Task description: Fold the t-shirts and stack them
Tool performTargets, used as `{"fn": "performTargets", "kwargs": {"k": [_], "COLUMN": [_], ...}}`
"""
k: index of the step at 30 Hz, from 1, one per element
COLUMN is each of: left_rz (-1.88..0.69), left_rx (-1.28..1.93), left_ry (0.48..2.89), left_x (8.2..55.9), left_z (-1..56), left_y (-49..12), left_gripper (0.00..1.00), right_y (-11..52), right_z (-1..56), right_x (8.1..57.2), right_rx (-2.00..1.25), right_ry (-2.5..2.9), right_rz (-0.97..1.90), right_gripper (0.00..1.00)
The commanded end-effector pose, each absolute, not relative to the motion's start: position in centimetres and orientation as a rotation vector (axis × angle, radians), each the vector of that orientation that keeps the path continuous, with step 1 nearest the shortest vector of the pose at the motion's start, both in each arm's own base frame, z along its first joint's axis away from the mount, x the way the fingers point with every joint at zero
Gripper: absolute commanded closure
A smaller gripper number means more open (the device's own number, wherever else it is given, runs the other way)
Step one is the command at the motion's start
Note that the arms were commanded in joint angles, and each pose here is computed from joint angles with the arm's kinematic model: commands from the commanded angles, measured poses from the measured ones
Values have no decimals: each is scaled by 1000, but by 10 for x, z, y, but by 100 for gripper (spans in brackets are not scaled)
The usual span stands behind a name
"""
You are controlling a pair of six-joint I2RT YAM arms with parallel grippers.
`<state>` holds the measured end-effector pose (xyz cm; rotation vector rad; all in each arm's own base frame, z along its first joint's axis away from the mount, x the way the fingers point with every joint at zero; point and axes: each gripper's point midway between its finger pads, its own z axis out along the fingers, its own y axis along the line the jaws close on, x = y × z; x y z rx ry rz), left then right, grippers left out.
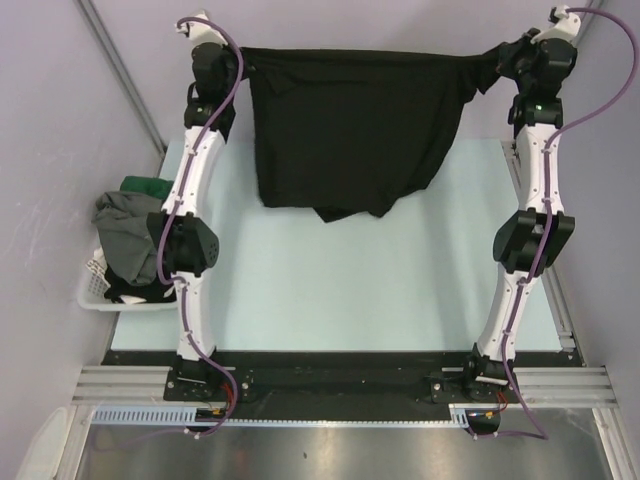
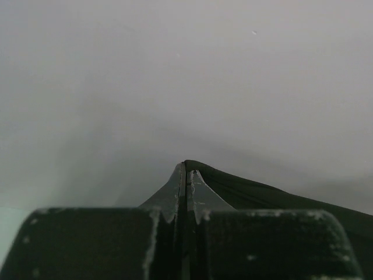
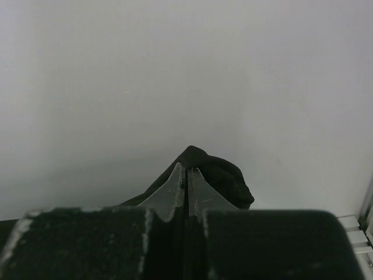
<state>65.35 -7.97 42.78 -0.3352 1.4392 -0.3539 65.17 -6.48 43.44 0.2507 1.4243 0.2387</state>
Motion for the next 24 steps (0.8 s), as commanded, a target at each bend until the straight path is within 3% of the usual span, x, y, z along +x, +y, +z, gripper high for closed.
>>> {"fn": "performTargets", "kwargs": {"k": [1, 9, 14, 17, 18, 20, 21, 24], "left_rz": [-361, -281, -124, -64, -14, -6, 60, 46], "left_rx": [-389, -311, -294, -270, -276, -302, -317, -339], "left_ry": [1226, 1140, 1211, 1296, 1369, 1251, 1312, 1251], "left_x": [633, 616, 599, 579, 579, 538, 537, 520], "left_z": [504, 539, 531, 515, 480, 513, 469, 493], "left_y": [-55, -61, -44, -39, -34, -22, -12, 9], "left_gripper": [100, 100, 100, 100, 100, 100, 100, 100], "right_y": [-113, -93, -84, -72, -72, -70, -73, -84], "right_z": [515, 561, 590, 587, 567, 568, 556, 564], "right_x": [628, 607, 583, 569, 574, 559, 561, 560], "right_rx": [283, 184, 131, 102, 121, 109, 121, 145], "right_ry": [1165, 1058, 1021, 1091, 1158, 1191, 1224, 1186], "right_rz": [208, 296, 329, 353, 361, 327, 312, 270], "right_gripper": [100, 100, 100, 100, 100, 100, 100, 100]}}
